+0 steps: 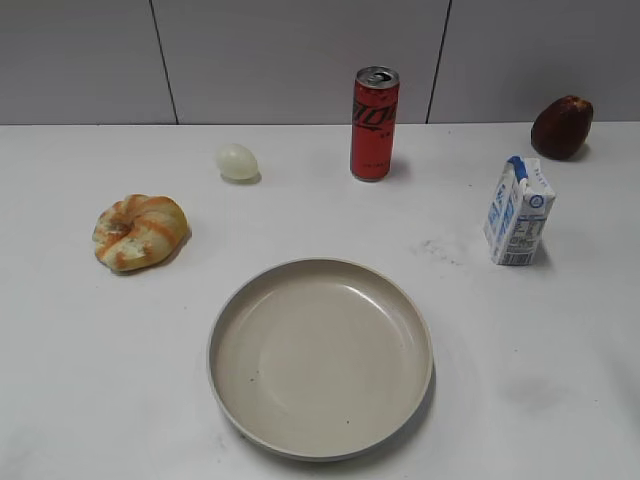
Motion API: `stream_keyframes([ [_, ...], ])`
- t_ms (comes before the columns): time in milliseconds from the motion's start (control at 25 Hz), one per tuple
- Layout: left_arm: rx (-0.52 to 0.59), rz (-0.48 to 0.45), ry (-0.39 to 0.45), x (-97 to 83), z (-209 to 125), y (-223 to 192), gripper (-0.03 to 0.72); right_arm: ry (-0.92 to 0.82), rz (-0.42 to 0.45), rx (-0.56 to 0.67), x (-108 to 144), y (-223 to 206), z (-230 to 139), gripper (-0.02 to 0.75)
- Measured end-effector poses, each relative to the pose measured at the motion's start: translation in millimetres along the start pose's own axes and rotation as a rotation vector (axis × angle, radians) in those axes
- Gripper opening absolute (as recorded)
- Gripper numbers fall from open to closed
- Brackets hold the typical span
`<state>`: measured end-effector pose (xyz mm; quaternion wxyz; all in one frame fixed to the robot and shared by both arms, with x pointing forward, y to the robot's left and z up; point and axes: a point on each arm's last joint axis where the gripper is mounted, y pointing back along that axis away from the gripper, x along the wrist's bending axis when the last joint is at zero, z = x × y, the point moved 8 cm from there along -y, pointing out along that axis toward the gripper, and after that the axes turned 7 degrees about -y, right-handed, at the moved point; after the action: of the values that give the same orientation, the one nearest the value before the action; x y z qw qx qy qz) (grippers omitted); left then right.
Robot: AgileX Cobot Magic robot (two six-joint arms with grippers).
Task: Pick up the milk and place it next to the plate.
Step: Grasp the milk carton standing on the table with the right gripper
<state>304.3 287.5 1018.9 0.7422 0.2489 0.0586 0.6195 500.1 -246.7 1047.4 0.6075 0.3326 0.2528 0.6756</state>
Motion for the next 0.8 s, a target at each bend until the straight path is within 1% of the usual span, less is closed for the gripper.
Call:
stream_keyframes([
  [160,0.000,0.000,0.000,0.0,0.0,0.0,0.244,0.000,-0.018,0.086,5.1,-37.0,25.4,0.621],
  [280,0.000,0.000,0.000,0.0,0.0,0.0,0.241,-0.001,-0.027,0.129,8.5,-64.7,42.7,0.615],
  [400,0.000,0.000,0.000,0.0,0.0,0.0,0.241,-0.002,-0.036,0.175,10.4,-96.2,52.3,0.613],
  [560,0.000,0.000,0.000,0.0,0.0,0.0,0.241,-0.004,-0.050,0.242,10.8,-141.7,56.2,0.613],
  [800,0.000,0.000,0.000,0.0,0.0,0.0,0.239,0.010,-0.084,0.334,5.8,-204.5,48.3,0.604],
])
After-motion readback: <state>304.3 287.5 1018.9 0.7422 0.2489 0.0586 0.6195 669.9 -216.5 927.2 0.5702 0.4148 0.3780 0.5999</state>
